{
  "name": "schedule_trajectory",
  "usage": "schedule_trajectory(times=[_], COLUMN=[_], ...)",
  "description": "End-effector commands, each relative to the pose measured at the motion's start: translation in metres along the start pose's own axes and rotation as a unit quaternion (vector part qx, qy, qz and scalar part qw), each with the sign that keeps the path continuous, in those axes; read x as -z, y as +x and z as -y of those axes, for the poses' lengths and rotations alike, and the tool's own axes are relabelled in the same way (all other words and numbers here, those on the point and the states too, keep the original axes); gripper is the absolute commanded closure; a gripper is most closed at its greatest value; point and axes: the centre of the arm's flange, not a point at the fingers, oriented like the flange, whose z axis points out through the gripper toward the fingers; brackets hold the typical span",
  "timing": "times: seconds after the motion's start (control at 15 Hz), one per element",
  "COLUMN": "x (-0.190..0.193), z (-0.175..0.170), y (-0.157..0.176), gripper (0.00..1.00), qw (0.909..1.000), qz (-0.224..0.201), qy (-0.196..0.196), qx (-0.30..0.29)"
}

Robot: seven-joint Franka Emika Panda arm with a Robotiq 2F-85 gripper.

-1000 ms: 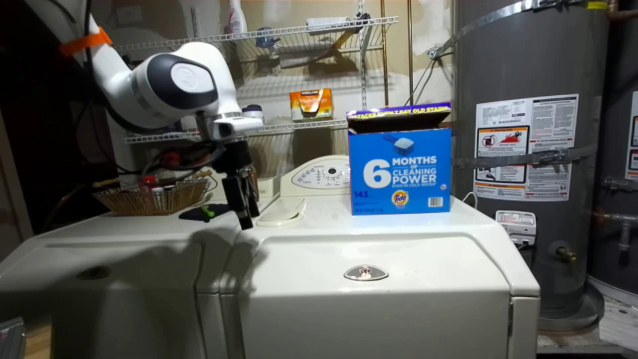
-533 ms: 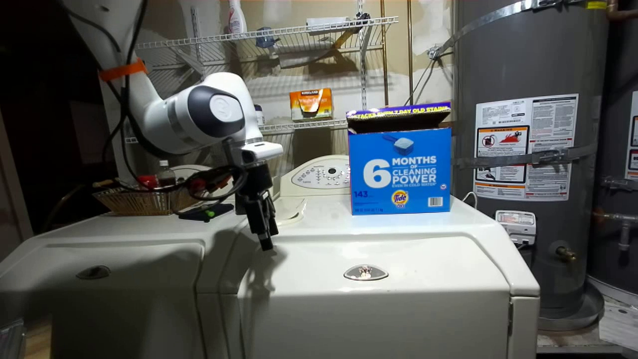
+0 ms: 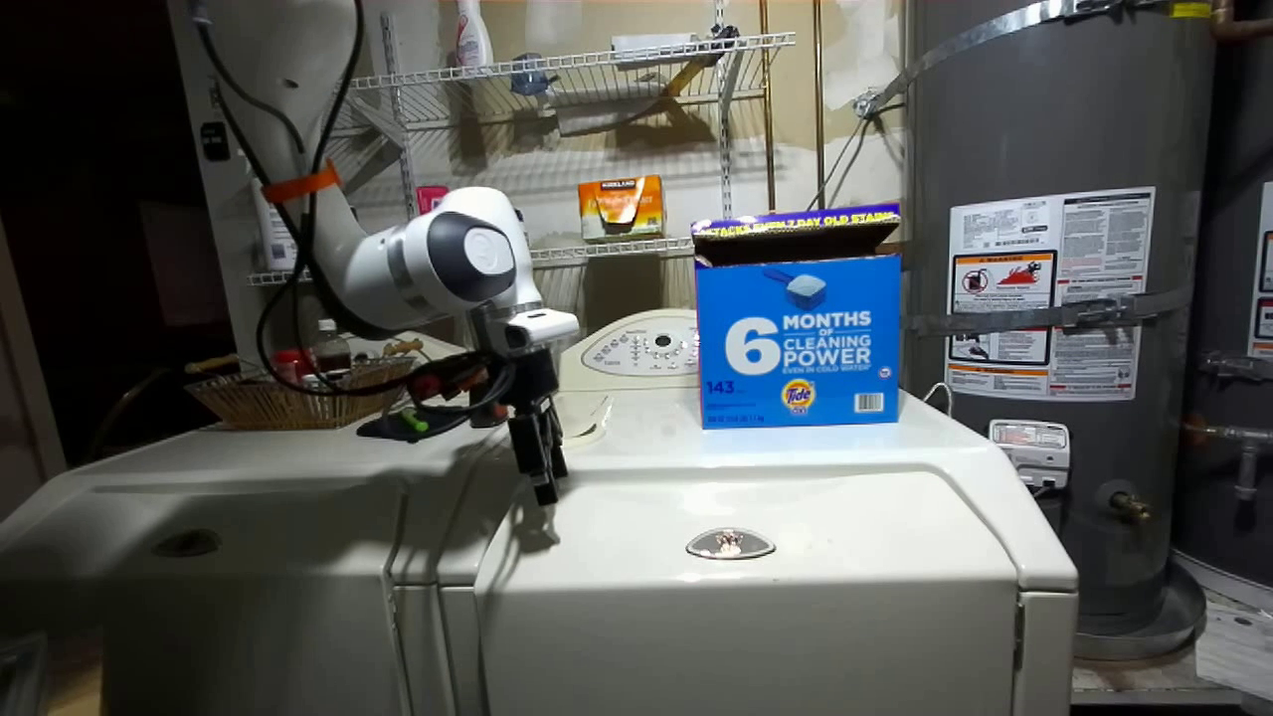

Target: Open the door of the tumble dryer

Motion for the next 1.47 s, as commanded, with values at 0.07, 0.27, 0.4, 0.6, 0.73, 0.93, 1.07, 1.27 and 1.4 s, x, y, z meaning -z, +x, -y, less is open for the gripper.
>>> schedule_trajectory(times=[0.07, 0.27, 0.4, 0.6, 0.73, 0.93, 1.07, 1.27, 1.4], x=[-0.016, -0.020, -0.021, -0.021, -0.019, -0.020, -0.022, -0.025, -0.021], z=[0.027, 0.032, 0.029, 0.017, 0.008, -0.009, -0.024, -0.057, -0.082], y=[-0.004, -0.010, -0.018, -0.029, -0.031, -0.030, -0.028, -0.020, -0.015], gripper=[0.00, 0.00, 0.00, 0.00, 0.00, 0.00, 0.00, 0.00, 0.00], qw=[0.9995, 0.9995, 0.9992, 0.9979, 0.9969, 0.9946, 0.9929, 0.9910, 0.9885], qz=[-0.004, 0.006, 0.029, 0.040, 0.043, 0.046, 0.050, 0.054, 0.065], qy=[-0.013, -0.022, -0.029, -0.037, -0.038, -0.044, -0.049, -0.054, -0.065], qx=[-0.028, -0.021, -0.004, 0.034, 0.054, 0.082, 0.096, 0.111, 0.121])
